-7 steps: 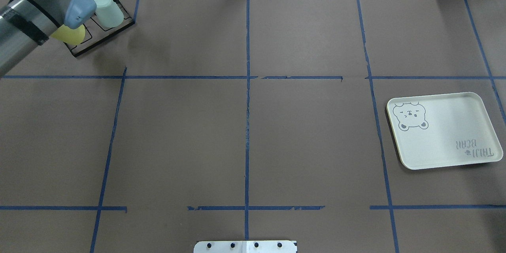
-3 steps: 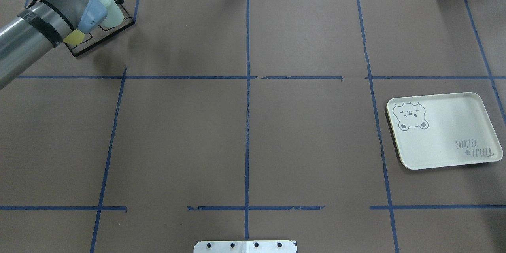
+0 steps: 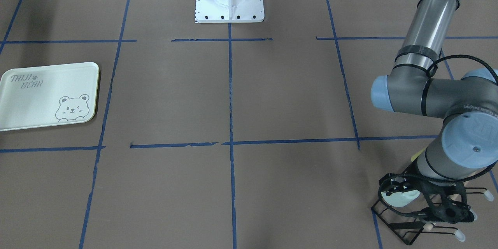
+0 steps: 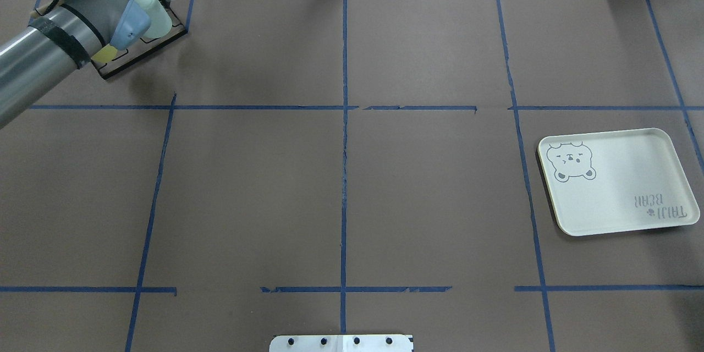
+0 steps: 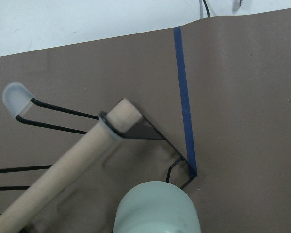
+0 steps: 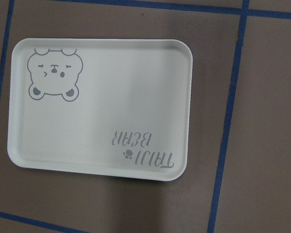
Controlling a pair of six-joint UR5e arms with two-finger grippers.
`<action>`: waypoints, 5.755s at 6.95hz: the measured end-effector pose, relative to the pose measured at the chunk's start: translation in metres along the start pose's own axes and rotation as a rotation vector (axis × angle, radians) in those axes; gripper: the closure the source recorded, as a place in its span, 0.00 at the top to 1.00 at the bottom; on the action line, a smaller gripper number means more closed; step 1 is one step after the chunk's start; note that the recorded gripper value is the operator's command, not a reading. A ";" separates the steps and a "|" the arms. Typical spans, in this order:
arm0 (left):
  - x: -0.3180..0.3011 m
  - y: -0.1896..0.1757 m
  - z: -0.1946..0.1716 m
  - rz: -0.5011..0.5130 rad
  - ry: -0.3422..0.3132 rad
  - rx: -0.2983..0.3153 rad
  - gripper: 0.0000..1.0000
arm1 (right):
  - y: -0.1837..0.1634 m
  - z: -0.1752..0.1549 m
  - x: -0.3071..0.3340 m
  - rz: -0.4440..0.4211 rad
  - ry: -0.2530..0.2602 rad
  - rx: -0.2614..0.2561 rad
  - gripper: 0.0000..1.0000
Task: Left arm grabs green cup and hands to right arm on tray
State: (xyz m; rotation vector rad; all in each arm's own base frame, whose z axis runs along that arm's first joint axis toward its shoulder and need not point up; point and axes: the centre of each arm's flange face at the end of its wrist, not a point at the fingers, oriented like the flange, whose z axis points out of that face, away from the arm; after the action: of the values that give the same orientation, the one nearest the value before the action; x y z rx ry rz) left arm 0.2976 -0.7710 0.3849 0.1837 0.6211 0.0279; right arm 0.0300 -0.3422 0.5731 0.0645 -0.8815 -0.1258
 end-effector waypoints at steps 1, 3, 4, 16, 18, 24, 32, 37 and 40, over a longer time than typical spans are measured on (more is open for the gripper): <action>0.001 0.001 0.005 0.005 0.001 0.002 0.92 | 0.000 0.000 0.000 0.000 0.000 0.000 1.00; 0.009 0.005 0.013 0.020 0.005 -0.002 0.07 | 0.000 0.000 0.000 0.002 -0.001 -0.001 1.00; 0.008 0.005 0.013 0.038 0.007 0.001 0.00 | 0.000 0.000 0.000 0.004 -0.002 -0.001 1.00; 0.181 0.196 -0.162 -0.425 0.673 -0.014 0.01 | -0.099 0.027 -0.212 -0.036 -0.222 0.126 1.00; 0.178 0.218 -0.154 -0.484 0.890 -0.037 0.01 | -0.097 0.019 -0.269 0.022 -0.385 0.167 1.00; 0.197 0.292 -0.119 -0.512 1.483 -0.205 0.01 | -0.076 -0.013 -0.419 0.180 -0.902 0.088 0.99; 0.279 0.396 -0.134 -0.493 1.731 -0.414 0.05 | -0.050 0.020 -0.488 0.150 -1.295 0.041 0.96; 0.294 0.395 -0.146 -0.561 1.749 -0.383 0.06 | -0.049 0.033 -0.493 0.144 -1.283 0.018 0.55; 0.294 0.394 -0.145 -0.567 1.748 -0.379 0.07 | -0.049 0.035 -0.493 0.145 -1.281 0.014 0.22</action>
State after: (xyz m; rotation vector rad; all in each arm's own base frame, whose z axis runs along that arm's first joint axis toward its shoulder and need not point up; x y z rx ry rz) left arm 0.4642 -0.3360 0.1710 -0.4814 2.3641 -0.2725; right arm -0.3110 -0.3235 0.2126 -0.0840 -2.1609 -0.0079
